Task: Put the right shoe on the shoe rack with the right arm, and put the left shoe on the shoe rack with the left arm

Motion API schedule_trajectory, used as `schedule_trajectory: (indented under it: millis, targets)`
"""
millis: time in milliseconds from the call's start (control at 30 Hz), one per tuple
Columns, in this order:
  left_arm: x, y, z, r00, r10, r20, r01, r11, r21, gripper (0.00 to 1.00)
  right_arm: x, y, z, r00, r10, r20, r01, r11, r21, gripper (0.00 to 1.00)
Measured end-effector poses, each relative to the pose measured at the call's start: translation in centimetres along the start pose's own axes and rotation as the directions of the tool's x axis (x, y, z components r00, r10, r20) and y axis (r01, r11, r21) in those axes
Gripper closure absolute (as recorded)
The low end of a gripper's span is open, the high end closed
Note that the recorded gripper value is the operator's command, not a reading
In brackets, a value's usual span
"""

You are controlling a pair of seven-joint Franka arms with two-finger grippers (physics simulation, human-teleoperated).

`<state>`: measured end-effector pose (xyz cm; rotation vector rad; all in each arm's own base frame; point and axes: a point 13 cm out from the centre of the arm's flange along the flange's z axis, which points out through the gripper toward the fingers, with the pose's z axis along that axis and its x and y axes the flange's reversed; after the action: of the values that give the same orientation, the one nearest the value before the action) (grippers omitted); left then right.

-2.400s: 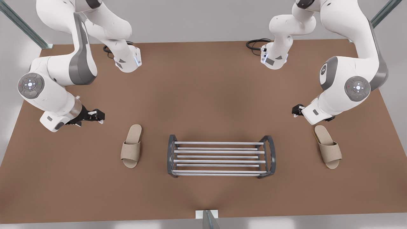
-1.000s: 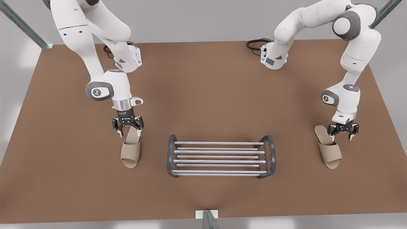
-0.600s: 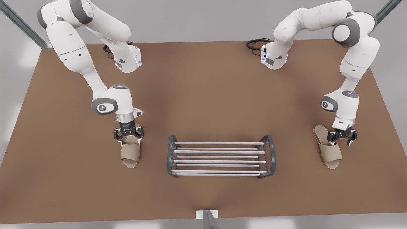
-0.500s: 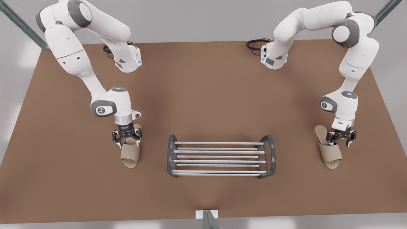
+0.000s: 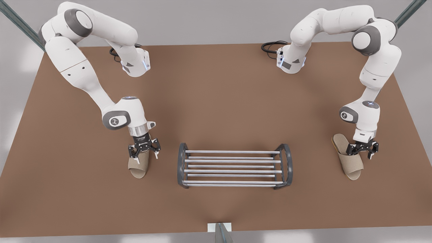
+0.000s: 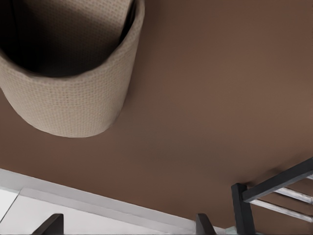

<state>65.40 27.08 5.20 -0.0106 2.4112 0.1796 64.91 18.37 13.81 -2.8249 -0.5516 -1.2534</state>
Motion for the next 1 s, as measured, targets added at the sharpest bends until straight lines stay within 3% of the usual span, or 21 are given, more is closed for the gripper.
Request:
schedule_trajectory:
  millis: [100,267,433,600,633,667,800,867,967,1000]
  targets:
    - [-0.6,0.3,-0.3,1.000,-0.001,0.008,0.001,1.000,-0.006,0.00,-0.7,-2.3,1.0,1.000,-0.003,-0.025,0.004,0.999,0.035,0.00]
    - [-0.8,0.4,-0.2,1.000,-0.006,0.012,0.006,1.000,-0.007,0.00,-0.8,-1.6,1.4,0.999,-0.003,-0.048,0.003,1.000,-0.011,0.00]
    - [-0.8,0.3,0.3,1.000,-0.014,0.013,0.014,1.000,-0.004,0.00,-6.7,-2.4,1.0,1.000,0.006,0.015,-0.005,0.998,-0.060,0.00]
    - [-1.6,-0.1,0.5,0.999,-0.018,0.027,0.018,1.000,0.002,0.00,-7.3,-0.9,0.8,0.998,0.056,0.001,-0.055,0.989,-0.135,0.00]
    - [-1.6,-0.2,0.6,0.999,-0.019,0.027,0.019,1.000,0.003,0.05,-7.2,-0.9,0.7,0.998,0.064,-0.004,-0.064,0.988,-0.141,0.00]
    - [-1.5,-0.2,0.6,0.999,-0.020,0.026,0.020,1.000,0.004,0.17,-7.1,-1.0,0.5,0.997,0.071,-0.009,-0.072,0.987,-0.146,0.00]
    - [-1.4,-0.3,0.7,0.999,-0.023,0.024,0.023,1.000,0.006,0.26,-7.1,-1.5,-0.7,0.995,0.102,-0.021,-0.104,0.983,-0.151,0.00]
    - [-1.3,-0.4,0.8,0.999,-0.025,0.024,0.025,1.000,0.006,0.42,-7.3,-3.1,-1.5,0.994,0.106,-0.030,-0.110,0.983,-0.146,0.00]
    - [-1.1,-0.4,0.9,0.999,-0.027,0.022,0.027,1.000,0.007,0.57,-8.0,-5.3,-2.7,0.992,0.120,-0.041,-0.125,0.982,-0.143,0.00]
    - [-1.1,-0.4,0.9,0.999,-0.028,0.021,0.027,1.000,0.007,0.57,-8.4,-5.2,-2.8,0.990,0.131,-0.043,-0.136,0.979,-0.151,0.00]
